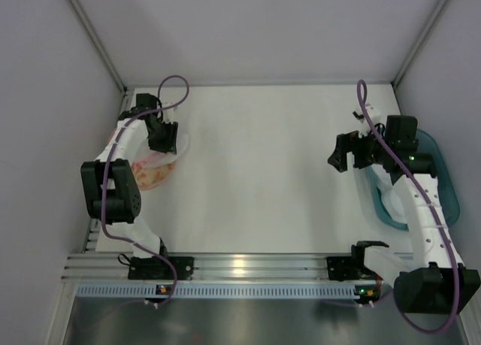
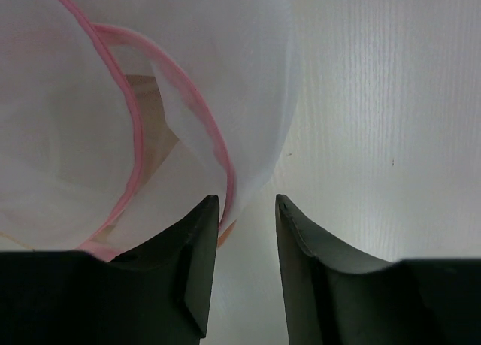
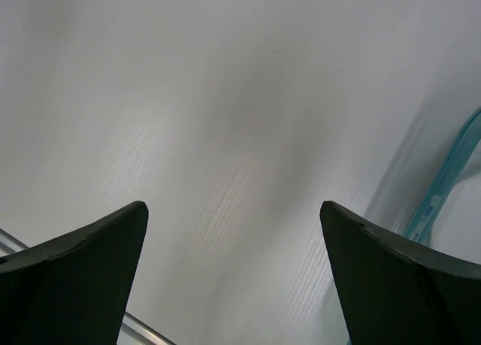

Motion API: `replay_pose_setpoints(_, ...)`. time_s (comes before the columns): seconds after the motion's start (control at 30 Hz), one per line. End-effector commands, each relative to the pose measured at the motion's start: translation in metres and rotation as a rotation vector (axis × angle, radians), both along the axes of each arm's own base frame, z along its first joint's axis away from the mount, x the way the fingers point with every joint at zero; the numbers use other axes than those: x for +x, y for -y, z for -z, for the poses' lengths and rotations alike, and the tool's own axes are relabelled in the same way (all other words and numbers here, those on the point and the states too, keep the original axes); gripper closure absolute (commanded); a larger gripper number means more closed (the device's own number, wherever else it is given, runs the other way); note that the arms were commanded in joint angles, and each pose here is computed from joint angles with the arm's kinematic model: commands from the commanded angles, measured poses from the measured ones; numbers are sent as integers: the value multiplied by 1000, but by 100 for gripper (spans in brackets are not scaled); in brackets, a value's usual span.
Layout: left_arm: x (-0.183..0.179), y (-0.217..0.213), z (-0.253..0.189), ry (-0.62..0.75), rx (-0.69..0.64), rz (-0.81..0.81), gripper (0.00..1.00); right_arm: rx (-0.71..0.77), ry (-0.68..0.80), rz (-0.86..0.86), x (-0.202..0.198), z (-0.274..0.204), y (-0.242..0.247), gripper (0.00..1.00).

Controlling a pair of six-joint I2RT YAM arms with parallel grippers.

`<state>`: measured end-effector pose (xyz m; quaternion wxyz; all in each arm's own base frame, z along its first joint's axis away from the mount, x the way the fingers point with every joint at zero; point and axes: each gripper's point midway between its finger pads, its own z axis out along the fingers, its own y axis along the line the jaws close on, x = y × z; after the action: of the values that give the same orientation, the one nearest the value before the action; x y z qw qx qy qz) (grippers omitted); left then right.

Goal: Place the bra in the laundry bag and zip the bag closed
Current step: Move the laundry bag to the center of the board.

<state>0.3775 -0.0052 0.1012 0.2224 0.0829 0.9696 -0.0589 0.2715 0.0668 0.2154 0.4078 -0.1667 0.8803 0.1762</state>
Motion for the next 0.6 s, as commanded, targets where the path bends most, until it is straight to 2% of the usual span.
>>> replay_pose_setpoints(0.0, 22, 9, -23, 82, -36, 29, 59, 10, 44, -26, 4, -17, -5, 1)
replay_pose_setpoints(0.1, 29, 12, -28, 98, -32, 39, 96, 16, 43, -29, 4, -17, -6, 1)
replay_pose_setpoints(0.13, 32, 14, -33, 113, -36, 44, 100, 16, 49, -29, 4, -19, -6, 1)
replay_pose_setpoints(0.27, 35, 29, -56, 175, -54, 102, 100, 20, 55, -32, 4, -23, -7, 1)
replay_pose_setpoints(0.4, 25, 78, -88, 259, -54, 236, 100, 32, 55, -37, 5, -26, -9, 1)
replay_pose_setpoints(0.57, -9, 160, -89, 253, -96, 428, 100, 47, 42, -42, 7, -26, -11, 1)
